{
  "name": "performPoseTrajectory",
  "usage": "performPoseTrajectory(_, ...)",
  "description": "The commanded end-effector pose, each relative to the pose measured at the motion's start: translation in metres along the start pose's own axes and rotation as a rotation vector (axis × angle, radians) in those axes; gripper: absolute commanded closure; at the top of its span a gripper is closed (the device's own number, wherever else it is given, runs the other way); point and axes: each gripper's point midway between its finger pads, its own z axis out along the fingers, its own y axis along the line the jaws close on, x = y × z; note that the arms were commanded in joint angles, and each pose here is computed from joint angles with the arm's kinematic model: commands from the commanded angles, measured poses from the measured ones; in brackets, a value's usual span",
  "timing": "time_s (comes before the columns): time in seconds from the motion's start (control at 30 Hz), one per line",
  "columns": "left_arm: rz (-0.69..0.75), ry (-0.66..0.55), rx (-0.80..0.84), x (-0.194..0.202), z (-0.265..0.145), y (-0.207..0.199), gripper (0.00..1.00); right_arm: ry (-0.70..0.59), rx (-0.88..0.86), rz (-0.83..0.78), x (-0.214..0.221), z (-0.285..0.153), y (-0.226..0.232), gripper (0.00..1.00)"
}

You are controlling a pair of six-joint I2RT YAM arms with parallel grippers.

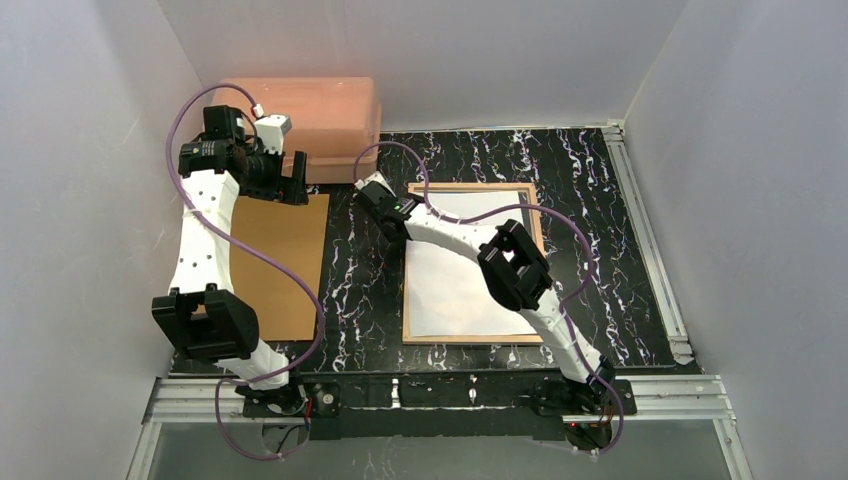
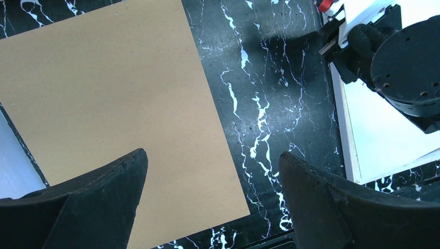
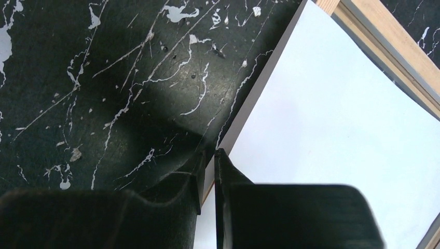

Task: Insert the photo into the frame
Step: Adjust the photo in the photo frame.

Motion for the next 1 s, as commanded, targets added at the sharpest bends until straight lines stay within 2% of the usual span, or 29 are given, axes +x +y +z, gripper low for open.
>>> performPoseTrajectory(0.0, 0.001, -0.028, 0.008, 0.001, -0.012, -0.006, 0.05, -0.043, 0.036, 0.040, -0.016, -0.011, -0.021, 0.81)
performPoseTrajectory(0.37, -0.001, -0.026, 0.032, 0.003, -0.011, -0.010, 0.05, -0.060, 0.055, 0.072, -0.020, -0.024, -0.043, 0.80)
performPoseTrajectory(0.43, -0.002, -0.021, 0.036, 0.005, -0.009, -0.011, 0.05, -0.064, 0.051, 0.078, -0.021, -0.026, -0.046, 0.77)
performPoseTrajectory(0.57, -0.002, -0.018, 0.035, 0.006, -0.009, -0.011, 0.05, -0.085, 0.008, 0.090, -0.027, -0.034, -0.041, 0.65)
performPoseTrajectory(0.8, 0.006, -0.012, 0.034, 0.008, -0.009, -0.010, 0.05, -0.101, -0.084, 0.166, -0.019, -0.059, -0.035, 0.64)
performPoseTrajectory(0.87, 0.004, -0.007, 0.038, 0.009, -0.007, -0.011, 0.05, -0.098, -0.140, 0.194, -0.011, -0.068, -0.022, 0.67)
performPoseTrajectory(0.9, 0.004, -0.010, 0.038, 0.008, -0.008, -0.011, 0.05, -0.092, -0.159, 0.199, -0.006, -0.072, -0.017, 0.72)
performPoseTrajectory(0.97, 0.002, -0.005, 0.040, 0.009, -0.007, -0.011, 0.05, -0.079, -0.197, 0.222, 0.004, -0.083, -0.008, 0.92)
